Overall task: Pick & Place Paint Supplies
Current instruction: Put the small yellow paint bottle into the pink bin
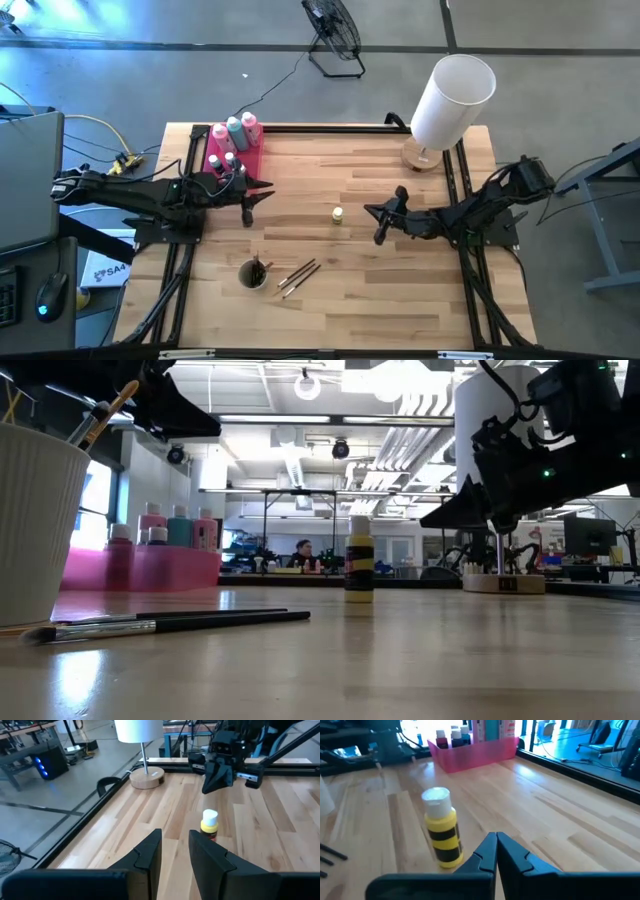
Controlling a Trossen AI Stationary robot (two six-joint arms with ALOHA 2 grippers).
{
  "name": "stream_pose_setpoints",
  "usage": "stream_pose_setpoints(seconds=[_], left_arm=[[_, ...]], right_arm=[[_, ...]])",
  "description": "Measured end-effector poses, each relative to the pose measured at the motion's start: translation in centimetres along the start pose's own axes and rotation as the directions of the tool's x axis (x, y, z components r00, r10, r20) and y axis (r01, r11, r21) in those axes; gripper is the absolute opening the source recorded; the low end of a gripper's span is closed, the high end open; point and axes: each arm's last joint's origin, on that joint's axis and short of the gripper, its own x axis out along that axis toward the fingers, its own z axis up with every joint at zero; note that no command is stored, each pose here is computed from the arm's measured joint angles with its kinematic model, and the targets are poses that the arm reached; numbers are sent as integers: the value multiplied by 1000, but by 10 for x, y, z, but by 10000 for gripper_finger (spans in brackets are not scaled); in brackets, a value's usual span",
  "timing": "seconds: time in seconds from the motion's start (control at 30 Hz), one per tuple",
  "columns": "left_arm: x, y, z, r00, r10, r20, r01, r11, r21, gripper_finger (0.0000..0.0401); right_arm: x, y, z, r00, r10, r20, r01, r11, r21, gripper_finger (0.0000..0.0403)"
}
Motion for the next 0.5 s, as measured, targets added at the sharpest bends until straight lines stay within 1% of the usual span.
stream_pose_setpoints(seconds=[0.23,0.5], left_arm=[[0,0,0,1000,-1,-1,1,1000,1,95],[0,0,0,1000,2,-4,-2,1000,1,95]], right_arm=[[0,2,7,998,14,61,-15,999,29,2],[-5,1,21,993,27,118,-17,997,-81,2]])
